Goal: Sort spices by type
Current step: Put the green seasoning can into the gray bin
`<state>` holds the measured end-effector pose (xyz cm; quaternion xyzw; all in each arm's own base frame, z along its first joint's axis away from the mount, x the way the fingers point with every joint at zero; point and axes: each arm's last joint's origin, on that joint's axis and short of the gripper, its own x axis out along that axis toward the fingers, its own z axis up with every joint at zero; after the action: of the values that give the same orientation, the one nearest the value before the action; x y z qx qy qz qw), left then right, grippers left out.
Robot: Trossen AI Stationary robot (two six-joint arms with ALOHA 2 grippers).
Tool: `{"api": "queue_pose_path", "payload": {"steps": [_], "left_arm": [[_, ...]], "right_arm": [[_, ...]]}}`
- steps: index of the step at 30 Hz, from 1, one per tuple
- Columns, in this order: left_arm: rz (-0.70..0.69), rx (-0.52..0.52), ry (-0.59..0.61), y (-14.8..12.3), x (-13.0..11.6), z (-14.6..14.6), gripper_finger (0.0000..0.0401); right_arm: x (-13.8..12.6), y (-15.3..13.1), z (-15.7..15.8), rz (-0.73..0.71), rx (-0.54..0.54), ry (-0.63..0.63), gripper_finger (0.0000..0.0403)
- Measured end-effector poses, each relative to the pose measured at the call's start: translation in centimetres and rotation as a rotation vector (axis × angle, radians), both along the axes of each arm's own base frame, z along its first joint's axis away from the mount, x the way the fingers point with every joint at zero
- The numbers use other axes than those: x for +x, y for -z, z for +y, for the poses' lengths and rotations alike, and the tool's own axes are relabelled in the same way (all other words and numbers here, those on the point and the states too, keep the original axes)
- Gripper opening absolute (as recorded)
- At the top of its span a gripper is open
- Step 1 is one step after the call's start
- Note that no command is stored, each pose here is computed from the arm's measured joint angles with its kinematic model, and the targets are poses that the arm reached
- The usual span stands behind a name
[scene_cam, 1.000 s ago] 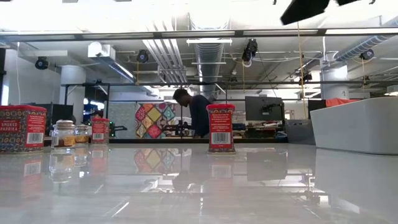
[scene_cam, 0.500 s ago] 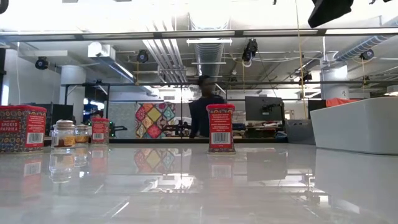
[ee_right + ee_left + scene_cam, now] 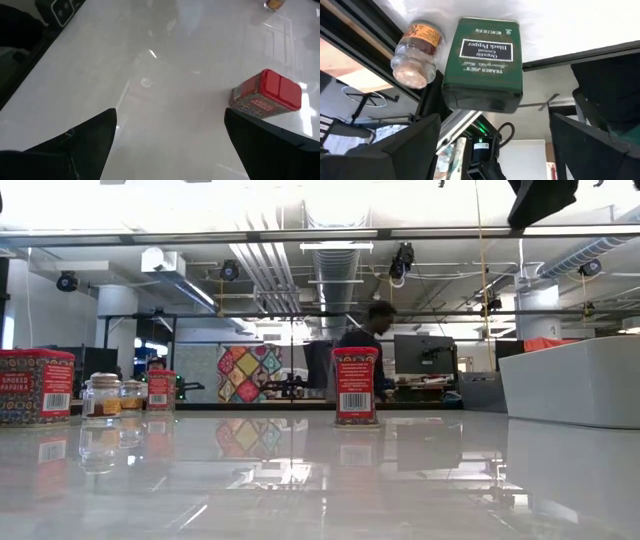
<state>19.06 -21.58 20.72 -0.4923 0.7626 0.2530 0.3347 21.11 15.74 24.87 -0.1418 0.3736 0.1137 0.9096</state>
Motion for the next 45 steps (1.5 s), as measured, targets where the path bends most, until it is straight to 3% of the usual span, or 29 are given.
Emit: {"api": "queue_pose_path", "payload": {"steps": [10, 19, 25, 34, 38, 45], "left_arm": [[0.023, 0.024, 0.045, 1.6, 0.2, -0.5, 0.0359], [0.126, -0.011, 0.081, 2.1, -0.3, -0.8, 0.0359], [0.139, 0.034, 0.081, 2.7, -0.7, -0.3, 0.0359], [0.144, 0.007, 0.096, 3.9, -1.1, 0.0, 0.0357], [0.140, 0.004, 0.107, 4.1, -1.2, 0.1, 0.0342], [0.140, 0.000, 0.114, 4.1, -1.2, 0.2, 0.0274]], "right_arm": [[-0.3, 0.1, 0.2, 0.015, 0.014, 0.010, 0.0361], [-0.7, 0.1, 0.8, 0.023, 0.056, 0.027, 0.0361], [-1.0, 0.1, 1.0, 0.029, 0.084, 0.044, 0.0361], [-1.0, 0.1, 1.0, 0.033, 0.115, 0.076, 0.0361], [-0.9, 0.1, 1.0, 0.032, 0.124, 0.084, 0.0361], [-0.9, 0.1, 1.0, 0.032, 0.127, 0.087, 0.0361]]}}
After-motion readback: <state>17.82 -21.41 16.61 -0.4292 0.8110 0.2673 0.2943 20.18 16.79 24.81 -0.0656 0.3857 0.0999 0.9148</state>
